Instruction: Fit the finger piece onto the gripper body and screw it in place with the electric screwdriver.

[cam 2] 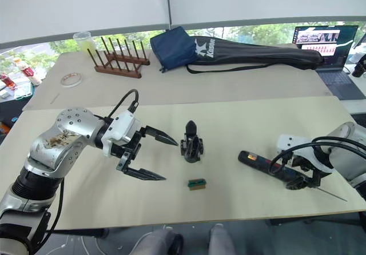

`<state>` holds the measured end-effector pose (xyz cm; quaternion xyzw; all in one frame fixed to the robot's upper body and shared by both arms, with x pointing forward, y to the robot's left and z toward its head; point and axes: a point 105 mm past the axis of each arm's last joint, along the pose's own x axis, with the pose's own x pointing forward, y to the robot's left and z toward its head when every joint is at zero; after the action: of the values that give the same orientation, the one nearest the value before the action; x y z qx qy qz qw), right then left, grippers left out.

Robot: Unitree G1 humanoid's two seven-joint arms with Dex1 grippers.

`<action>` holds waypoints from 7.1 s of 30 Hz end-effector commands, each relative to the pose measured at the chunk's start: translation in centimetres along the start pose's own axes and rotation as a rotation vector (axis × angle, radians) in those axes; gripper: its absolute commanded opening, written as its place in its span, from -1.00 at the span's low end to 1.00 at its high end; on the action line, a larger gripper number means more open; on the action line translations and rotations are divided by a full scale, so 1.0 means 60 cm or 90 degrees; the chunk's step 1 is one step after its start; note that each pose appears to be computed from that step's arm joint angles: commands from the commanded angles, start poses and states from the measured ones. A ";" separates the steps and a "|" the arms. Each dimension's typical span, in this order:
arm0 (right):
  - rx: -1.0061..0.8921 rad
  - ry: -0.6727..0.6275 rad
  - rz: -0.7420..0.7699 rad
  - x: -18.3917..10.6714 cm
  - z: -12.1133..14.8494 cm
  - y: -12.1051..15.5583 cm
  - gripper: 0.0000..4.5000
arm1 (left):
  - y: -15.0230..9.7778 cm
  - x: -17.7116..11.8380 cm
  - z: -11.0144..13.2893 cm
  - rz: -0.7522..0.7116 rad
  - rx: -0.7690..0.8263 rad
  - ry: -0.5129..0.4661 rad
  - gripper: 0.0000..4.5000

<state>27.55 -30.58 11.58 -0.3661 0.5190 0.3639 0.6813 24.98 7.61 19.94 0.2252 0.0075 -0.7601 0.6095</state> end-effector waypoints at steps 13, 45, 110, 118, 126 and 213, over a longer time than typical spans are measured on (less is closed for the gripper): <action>-0.106 -0.064 -0.045 -0.029 0.013 -0.018 -0.12 | -0.001 0.008 -0.017 0.007 0.012 0.005 1.00; 0.066 -1.049 -0.160 -0.195 0.295 0.229 -0.13 | 0.004 0.009 -0.076 0.027 -0.070 -0.011 1.00; 0.097 -1.045 -0.120 -0.115 0.303 0.238 -0.13 | -0.014 0.045 -0.146 0.002 -0.075 0.012 1.00; 0.094 -1.049 -0.123 -0.111 0.307 0.241 -0.13 | -0.017 0.046 -0.151 -0.001 -0.074 0.012 1.00; 0.064 -1.047 -0.129 -0.113 0.308 0.245 -0.13 | -0.016 0.044 -0.151 -0.001 -0.071 0.014 1.00; 0.058 -1.032 -0.134 -0.116 0.303 0.236 -0.13 | -0.005 0.042 -0.142 0.017 -0.066 0.010 1.00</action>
<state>22.83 -9.17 17.49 -0.0042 -0.1040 0.4190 0.9020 26.97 7.79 10.06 0.1878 0.0706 -0.7500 0.6303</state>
